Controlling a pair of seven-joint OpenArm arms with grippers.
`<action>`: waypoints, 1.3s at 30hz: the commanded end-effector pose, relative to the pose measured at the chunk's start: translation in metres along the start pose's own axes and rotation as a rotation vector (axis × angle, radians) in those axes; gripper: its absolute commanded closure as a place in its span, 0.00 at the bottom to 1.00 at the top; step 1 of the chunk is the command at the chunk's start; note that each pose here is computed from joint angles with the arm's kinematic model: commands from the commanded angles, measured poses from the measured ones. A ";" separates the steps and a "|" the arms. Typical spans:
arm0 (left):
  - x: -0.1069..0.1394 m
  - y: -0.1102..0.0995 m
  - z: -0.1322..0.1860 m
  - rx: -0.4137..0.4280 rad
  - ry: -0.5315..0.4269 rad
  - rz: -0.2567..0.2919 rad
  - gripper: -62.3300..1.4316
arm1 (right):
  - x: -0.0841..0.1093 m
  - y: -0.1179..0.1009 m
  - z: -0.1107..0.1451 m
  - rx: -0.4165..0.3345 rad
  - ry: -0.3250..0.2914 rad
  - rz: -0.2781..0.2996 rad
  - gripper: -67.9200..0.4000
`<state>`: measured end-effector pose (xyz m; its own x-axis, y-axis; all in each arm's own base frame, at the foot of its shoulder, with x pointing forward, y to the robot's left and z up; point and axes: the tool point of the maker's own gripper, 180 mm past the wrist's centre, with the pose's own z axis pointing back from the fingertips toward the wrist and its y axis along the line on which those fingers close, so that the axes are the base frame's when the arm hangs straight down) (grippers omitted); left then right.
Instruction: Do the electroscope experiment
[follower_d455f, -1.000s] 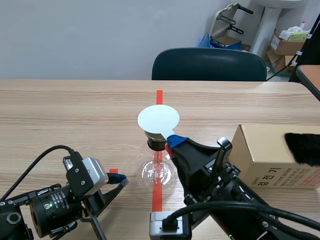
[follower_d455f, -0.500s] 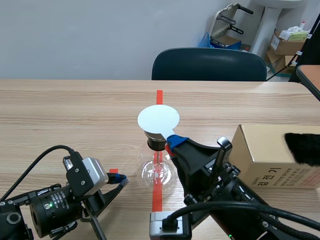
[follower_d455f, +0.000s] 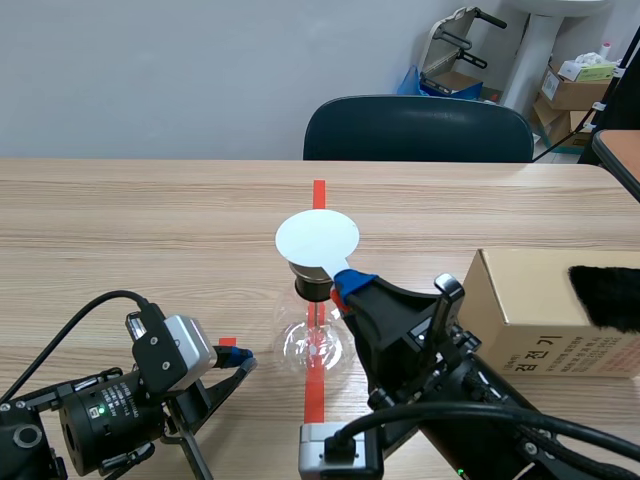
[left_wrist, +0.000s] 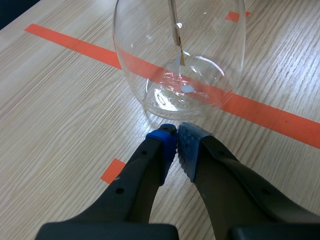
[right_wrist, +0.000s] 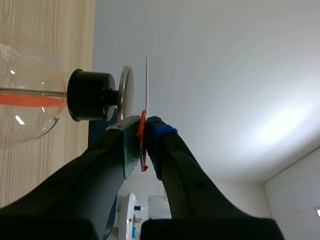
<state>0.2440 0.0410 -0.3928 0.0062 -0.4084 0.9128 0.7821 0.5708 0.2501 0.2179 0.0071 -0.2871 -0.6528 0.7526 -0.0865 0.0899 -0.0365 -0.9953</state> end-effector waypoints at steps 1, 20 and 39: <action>0.009 0.002 -0.003 0.008 -0.033 0.004 0.89 | -0.009 -0.006 -0.001 -0.018 0.028 0.022 0.97; 0.009 0.002 -0.003 0.008 -0.033 0.004 0.89 | -0.105 -0.008 0.030 -0.024 0.594 0.017 0.97; 0.009 0.002 -0.003 0.008 -0.033 0.004 0.89 | -0.077 -0.007 0.014 -0.022 0.416 0.018 0.97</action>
<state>0.2440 0.0410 -0.3928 0.0061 -0.4085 0.9127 0.7819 0.5709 0.2504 0.2545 -0.0599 -0.2814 -0.2813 0.9577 -0.0605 0.0895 -0.0366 -0.9953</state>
